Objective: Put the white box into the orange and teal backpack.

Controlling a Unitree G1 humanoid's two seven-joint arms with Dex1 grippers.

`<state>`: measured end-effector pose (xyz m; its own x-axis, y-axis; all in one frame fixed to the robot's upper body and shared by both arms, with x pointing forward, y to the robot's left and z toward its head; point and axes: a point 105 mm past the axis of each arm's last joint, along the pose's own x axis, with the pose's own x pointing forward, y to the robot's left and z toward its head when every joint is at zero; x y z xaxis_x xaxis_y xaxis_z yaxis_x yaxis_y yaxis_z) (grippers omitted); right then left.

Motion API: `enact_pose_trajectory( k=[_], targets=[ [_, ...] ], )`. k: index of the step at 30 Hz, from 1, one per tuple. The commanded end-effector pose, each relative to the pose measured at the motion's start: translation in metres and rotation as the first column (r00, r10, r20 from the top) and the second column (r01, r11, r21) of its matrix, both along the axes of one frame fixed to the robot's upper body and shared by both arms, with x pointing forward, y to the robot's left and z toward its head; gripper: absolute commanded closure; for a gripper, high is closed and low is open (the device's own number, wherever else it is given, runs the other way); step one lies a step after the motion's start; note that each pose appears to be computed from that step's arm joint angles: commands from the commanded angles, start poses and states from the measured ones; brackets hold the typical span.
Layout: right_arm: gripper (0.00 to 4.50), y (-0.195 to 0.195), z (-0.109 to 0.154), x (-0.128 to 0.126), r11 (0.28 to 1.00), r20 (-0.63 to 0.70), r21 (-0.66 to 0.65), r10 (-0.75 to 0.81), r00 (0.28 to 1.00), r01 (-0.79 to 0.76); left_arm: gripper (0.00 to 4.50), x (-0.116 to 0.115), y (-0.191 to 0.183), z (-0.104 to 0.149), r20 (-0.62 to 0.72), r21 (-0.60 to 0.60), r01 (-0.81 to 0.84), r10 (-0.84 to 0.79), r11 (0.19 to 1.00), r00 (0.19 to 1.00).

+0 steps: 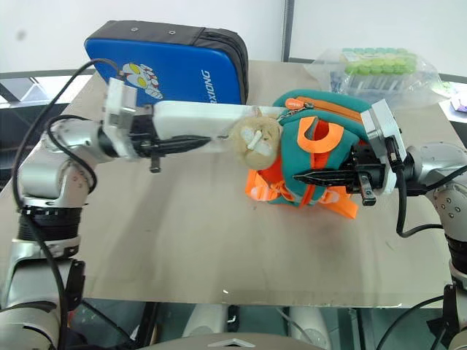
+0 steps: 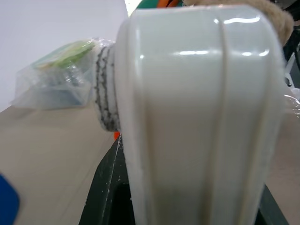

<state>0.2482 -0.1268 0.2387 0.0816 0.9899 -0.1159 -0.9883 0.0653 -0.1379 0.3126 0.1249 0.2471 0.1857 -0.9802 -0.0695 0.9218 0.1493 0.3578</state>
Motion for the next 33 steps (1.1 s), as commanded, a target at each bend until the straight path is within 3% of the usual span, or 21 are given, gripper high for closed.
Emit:
enact_pose_trajectory(
  k=[1, 3, 6, 10, 12, 14, 17, 21, 25, 29, 33],
  targets=[
    [4.46, 0.003, 0.000, 0.001, 0.999, 0.099, -0.026, -0.026, 0.995, 0.029, 3.53, -0.006, -0.032, 0.007, 0.076, 0.059, 0.088, -0.092, 0.994, 0.993],
    [4.46, 0.006, 0.002, 0.002, 0.999, 0.121, -0.009, -0.039, 0.992, 0.040, 3.53, -0.001, -0.048, -0.004, 0.123, 0.159, 0.089, -0.109, 0.983, 0.986],
    [4.46, 0.010, 0.009, 0.006, 0.998, 0.164, 0.032, -0.067, 0.984, 0.062, 3.53, 0.003, -0.070, -0.009, 0.096, 0.197, 0.111, -0.132, 0.974, 0.987],
    [4.46, 0.016, 0.013, 0.010, 0.992, 0.178, 0.080, -0.111, 0.978, 0.098, 3.53, 0.028, -0.120, -0.014, 0.122, 0.234, 0.042, -0.072, 0.971, 0.990],
    [4.50, 0.019, 0.010, 0.014, 0.986, 0.173, 0.095, -0.148, 0.974, 0.133, 2.52, 0.041, -0.142, -0.024, 0.139, 0.301, -0.011, -0.033, 0.954, 0.990],
    [4.50, 0.016, 0.009, 0.021, 0.973, 0.159, 0.114, -0.219, 0.963, 0.202, 1.66, 0.048, -0.137, -0.030, 0.117, 0.324, -0.042, 0.004, 0.945, 0.993],
    [4.50, 0.011, 0.009, 0.025, 0.959, 0.154, 0.133, -0.269, 0.951, 0.250, 0.11, 0.042, -0.113, 0.002, -0.037, 0.126, -0.037, 0.042, 0.991, 0.998],
    [4.50, 0.007, 0.006, 0.035, 0.935, 0.158, 0.143, -0.344, 0.926, 0.323, 0.04, 0.019, -0.051, 0.020, -0.332, 0.017, -0.010, 0.015, 1.000, 0.943],
    [4.50, 0.013, 0.005, 0.037, 0.931, 0.147, 0.152, -0.353, 0.924, 0.331, 0.04, -0.010, -0.005, 0.018, -0.502, -0.030, -0.021, 0.003, 0.999, 0.865],
    [4.50, 0.018, 0.009, 0.036, 0.934, 0.146, 0.159, -0.342, 0.928, 0.319, 0.04, -0.037, 0.004, 0.014, -0.613, -0.088, -0.010, -0.046, 0.996, 0.789],
    [4.50, 0.023, 0.009, 0.034, 0.944, 0.143, 0.140, -0.319, 0.937, 0.300, 0.04, -0.039, -0.024, 0.014, -0.633, -0.168, -0.014, -0.097, 0.986, 0.768]
  ],
)
